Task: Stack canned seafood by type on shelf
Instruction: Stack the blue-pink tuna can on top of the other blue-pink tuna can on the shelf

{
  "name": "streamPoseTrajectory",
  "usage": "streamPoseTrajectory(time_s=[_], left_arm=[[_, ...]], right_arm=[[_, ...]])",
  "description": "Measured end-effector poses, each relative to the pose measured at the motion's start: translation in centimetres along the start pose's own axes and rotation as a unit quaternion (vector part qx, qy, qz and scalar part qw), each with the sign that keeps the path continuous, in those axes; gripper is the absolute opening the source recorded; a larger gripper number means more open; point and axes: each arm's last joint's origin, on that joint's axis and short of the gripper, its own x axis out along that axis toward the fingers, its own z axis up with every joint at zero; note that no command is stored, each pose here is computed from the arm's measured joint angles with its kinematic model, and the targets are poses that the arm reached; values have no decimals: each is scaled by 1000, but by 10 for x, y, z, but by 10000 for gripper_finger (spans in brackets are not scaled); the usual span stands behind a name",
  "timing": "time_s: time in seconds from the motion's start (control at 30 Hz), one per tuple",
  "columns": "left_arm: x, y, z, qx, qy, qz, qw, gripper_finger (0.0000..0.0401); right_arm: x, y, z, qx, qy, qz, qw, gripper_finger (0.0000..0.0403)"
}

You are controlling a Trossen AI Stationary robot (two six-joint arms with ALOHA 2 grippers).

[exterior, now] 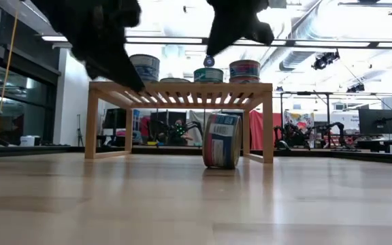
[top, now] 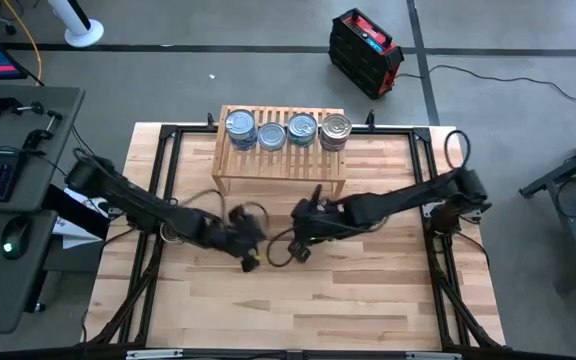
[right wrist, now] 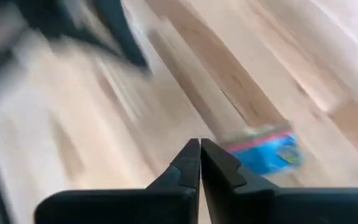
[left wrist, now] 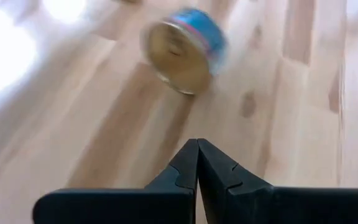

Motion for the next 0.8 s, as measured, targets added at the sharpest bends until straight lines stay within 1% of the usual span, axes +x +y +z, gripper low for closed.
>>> streamPoseTrajectory(time_s=[0.07,0.13,0.2,0.27,0.37,0.43,0.53,0.63,0.8], left_arm=[[-16,11,-2,-34,-14,-1,999,0],[-30,18,-2,-73,-32,-19,997,0],[-42,22,-4,-104,-41,-33,993,0],[-52,23,-5,-121,-51,-53,990,0],[-63,22,-6,-123,-53,-82,988,0],[-67,20,-7,-118,-55,-90,987,0],[-68,19,-8,-102,-53,-94,989,0],[-68,18,-8,-86,-46,-105,990,0],[-68,19,-10,-62,-33,-111,991,0]], right_arm=[[7,0,4,-4,28,-30,999,18],[14,-2,7,12,50,-56,997,42],[16,-2,11,47,51,-64,996,74],[16,-3,9,94,52,-71,992,114],[17,-3,4,159,42,-95,982,176],[16,-2,0,202,38,-108,973,214],[18,1,-3,256,33,-115,959,257],[29,5,-8,285,27,-125,950,280],[56,11,-12,315,35,-120,941,286]])
